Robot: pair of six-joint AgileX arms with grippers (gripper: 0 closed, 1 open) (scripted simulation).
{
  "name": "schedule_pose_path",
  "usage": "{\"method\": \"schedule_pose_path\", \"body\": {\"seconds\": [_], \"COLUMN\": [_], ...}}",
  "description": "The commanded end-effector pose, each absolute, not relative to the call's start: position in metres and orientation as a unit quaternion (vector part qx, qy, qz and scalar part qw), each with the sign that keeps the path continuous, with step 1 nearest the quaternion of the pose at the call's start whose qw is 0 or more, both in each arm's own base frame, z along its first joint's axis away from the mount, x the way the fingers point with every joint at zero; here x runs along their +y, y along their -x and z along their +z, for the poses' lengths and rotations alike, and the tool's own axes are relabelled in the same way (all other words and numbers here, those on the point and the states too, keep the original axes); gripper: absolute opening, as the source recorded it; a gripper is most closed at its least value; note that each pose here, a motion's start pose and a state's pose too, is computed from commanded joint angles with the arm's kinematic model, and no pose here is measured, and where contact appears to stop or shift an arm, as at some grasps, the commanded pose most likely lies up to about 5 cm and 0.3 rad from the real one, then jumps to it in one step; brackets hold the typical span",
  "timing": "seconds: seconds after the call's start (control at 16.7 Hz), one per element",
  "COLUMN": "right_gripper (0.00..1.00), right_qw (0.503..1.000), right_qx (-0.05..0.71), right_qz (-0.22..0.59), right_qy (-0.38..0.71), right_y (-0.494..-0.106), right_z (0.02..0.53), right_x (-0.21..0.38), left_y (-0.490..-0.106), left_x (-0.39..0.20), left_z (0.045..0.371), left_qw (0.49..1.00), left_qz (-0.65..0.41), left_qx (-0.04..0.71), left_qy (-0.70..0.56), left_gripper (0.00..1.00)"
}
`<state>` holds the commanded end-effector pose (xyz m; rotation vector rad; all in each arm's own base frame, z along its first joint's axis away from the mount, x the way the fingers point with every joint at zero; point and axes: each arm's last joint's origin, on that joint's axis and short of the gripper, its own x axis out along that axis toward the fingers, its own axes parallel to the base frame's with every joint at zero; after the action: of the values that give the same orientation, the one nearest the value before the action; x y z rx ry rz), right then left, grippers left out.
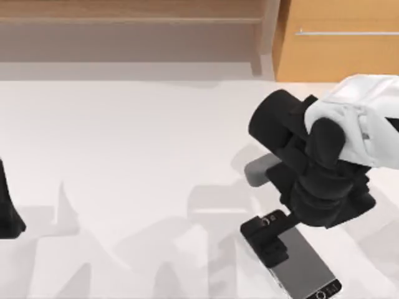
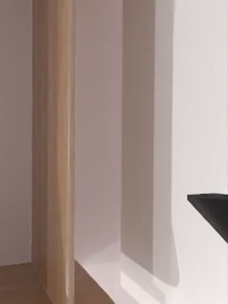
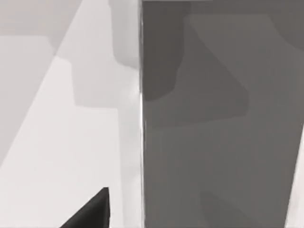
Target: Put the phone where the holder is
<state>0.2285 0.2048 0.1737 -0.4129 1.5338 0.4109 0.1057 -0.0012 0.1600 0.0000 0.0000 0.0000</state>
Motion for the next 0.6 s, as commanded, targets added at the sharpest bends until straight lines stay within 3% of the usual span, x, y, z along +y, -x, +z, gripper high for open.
{"method": "schedule_pose_path", "body": {"seconds": [0.6], "right_gripper": [1.0], "right_qw": [0.683], "right_qx": [0.683], "right_qz": [0.184], "right_qy": [0.184], "right_y": [-0.228], "right_z": [0.099], "right_x": [0.206], "left_y": [-0.106], "left_x": [-0.001], "left_z": [0.16], "left_qw": [1.0], "left_qz": [0.0], "left_qx": [0.0], "left_qy": [0.0], "left_gripper": [1.0]}}
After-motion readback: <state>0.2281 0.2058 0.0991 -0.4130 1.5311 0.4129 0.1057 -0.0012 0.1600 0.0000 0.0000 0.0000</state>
